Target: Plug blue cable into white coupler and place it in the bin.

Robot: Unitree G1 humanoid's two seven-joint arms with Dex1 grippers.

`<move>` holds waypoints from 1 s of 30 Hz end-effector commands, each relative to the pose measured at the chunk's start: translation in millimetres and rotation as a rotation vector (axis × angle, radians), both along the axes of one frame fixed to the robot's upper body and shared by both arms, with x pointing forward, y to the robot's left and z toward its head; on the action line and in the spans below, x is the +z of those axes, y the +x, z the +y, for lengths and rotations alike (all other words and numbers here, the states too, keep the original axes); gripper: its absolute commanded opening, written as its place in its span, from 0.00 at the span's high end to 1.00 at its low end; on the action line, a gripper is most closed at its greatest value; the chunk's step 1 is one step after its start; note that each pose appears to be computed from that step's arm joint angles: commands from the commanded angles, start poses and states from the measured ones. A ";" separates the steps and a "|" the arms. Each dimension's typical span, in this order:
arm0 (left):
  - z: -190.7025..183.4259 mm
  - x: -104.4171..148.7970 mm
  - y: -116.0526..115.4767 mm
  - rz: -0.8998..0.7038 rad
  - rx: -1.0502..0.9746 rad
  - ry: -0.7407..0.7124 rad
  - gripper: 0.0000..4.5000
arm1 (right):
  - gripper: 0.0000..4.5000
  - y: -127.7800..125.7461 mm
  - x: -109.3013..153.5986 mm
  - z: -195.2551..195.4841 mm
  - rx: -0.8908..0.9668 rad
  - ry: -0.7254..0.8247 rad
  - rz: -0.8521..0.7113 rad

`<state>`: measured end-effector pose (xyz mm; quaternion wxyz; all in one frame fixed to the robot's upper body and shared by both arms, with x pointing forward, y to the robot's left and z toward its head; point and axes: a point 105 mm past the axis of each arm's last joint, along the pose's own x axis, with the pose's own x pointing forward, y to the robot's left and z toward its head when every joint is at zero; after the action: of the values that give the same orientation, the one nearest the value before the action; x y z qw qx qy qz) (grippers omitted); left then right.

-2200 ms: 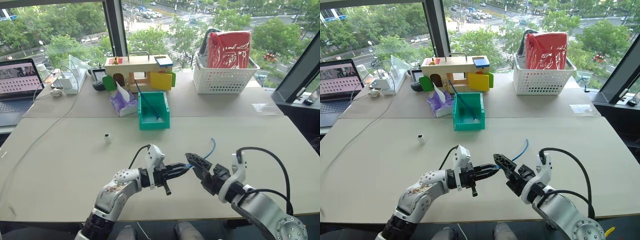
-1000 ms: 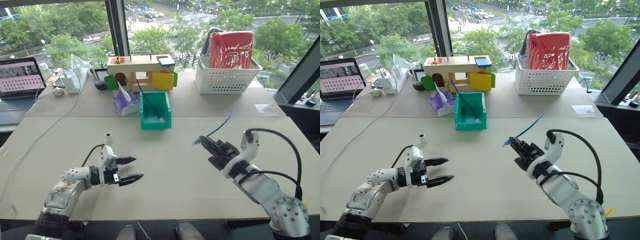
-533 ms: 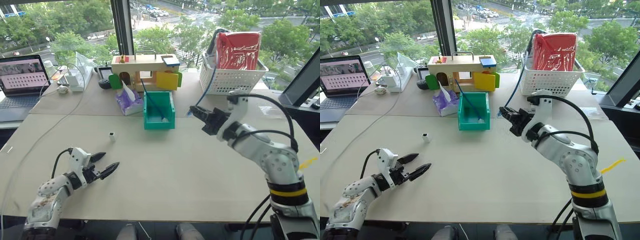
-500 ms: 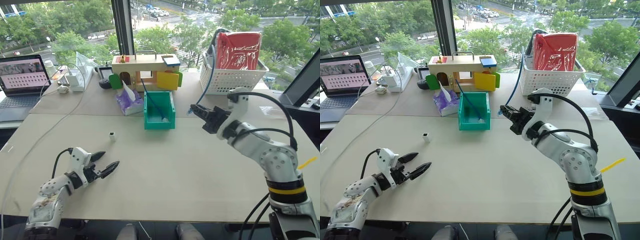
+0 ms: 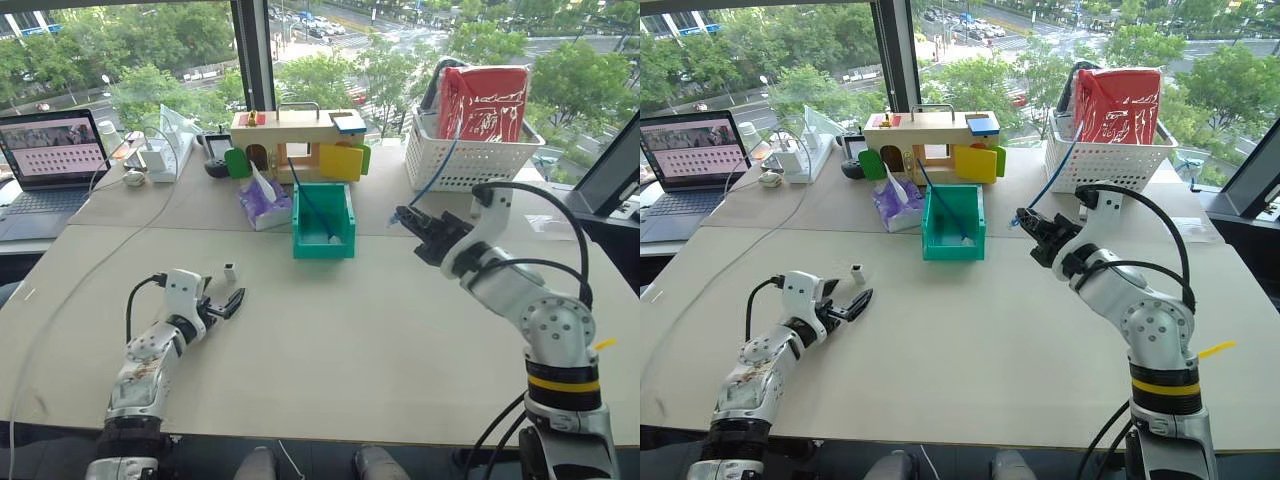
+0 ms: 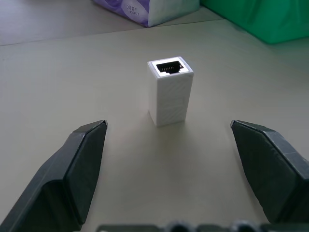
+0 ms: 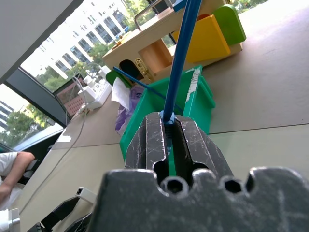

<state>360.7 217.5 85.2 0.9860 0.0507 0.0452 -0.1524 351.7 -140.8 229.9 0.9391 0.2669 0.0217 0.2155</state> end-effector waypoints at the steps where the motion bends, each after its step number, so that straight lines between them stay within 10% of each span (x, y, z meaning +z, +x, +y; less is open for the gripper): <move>1: -8.3 -9.8 7.2 0.024 0.005 0.011 0.02 | 1.00 -8.5 19.8 0.6 0.017 0.027 -0.071; 13: -24.9 -14.5 19.1 0.024 -0.011 0.032 0.02 | 1.00 -96.9 -25.7 60.1 0.827 -0.630 -0.160; 30: -31.8 -35.0 -5.8 0.078 0.145 -0.005 0.02 | 1.00 -79.6 -29.1 67.2 0.784 -0.620 -0.236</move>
<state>363.7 194.9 80.5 0.9961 0.0396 0.0310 -0.0725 270.3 -74.8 189.9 0.8150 -0.0702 0.1086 0.5648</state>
